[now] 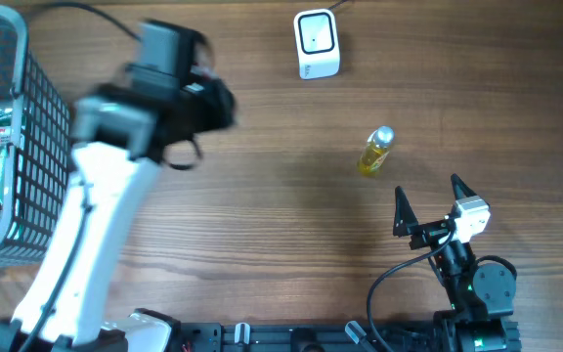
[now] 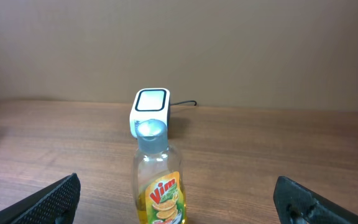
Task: Scan the item barcode
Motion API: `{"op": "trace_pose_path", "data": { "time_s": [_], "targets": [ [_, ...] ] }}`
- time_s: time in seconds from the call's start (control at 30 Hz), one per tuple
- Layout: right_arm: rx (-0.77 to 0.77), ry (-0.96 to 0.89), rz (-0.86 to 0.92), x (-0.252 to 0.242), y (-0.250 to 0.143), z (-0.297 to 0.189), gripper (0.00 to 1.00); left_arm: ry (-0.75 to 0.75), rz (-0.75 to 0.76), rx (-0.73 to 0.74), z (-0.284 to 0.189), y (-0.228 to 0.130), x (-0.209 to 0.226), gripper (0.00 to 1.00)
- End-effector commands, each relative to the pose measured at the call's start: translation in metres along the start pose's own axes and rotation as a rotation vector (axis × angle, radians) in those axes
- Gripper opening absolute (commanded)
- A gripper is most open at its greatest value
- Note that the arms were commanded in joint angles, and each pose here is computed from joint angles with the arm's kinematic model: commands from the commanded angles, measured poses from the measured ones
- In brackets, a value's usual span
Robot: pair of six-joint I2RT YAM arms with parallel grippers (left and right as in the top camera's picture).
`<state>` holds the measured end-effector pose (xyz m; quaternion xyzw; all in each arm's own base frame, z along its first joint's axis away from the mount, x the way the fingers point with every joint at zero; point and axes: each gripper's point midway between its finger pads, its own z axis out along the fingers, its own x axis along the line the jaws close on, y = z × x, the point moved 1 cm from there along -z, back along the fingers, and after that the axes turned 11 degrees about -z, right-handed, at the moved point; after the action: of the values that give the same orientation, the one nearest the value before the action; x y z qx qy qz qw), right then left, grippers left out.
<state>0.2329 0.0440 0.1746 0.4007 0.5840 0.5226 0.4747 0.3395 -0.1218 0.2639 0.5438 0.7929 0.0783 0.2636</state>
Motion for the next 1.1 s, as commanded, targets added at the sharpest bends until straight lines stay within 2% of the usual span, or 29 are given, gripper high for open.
{"op": "trace_pose_path", "data": {
  "time_s": [0.0, 0.2, 0.37, 0.63, 0.77, 0.83, 0.93, 1.07],
  "targets": [
    [-0.006, 0.008, 0.003, 0.001, 0.001, 0.0, 1.0, 0.035, 0.004, 0.094, 0.048, -0.055, -0.015, 0.39],
    [-0.006, 0.008, 0.003, 0.001, 0.001, 0.0, 1.0, 0.025, 0.148, 0.175, 0.115, -0.127, -0.055, 0.39],
    [-0.006, 0.008, 0.003, 0.001, 0.001, 0.0, 1.0, 0.079, 0.257, 0.165, 0.16, -0.174, -0.075, 0.39],
    [-0.006, 0.008, 0.003, 0.001, 0.001, 0.0, 1.0, 0.068, 0.255, 0.182, 0.175, -0.206, -0.089, 0.41],
    [-0.006, 0.008, 0.003, 0.001, 0.001, 0.0, 1.0, 0.054, 0.284, 0.193, 0.171, -0.219, -0.095, 0.76],
    [-0.006, 0.008, 0.003, 0.001, 0.001, 0.0, 1.0, 0.05, 0.294, 0.196, 0.17, -0.223, -0.097, 0.86],
    [-0.006, 0.008, 0.003, 0.001, 0.001, 0.0, 1.0, 0.043, 0.3, 0.192, 0.168, -0.221, -0.099, 0.93],
    [-0.006, 0.008, 0.003, 0.001, 0.001, 0.0, 1.0, -0.001, 0.293, 0.159, 0.148, -0.2, -0.108, 0.92]
  ]
}}
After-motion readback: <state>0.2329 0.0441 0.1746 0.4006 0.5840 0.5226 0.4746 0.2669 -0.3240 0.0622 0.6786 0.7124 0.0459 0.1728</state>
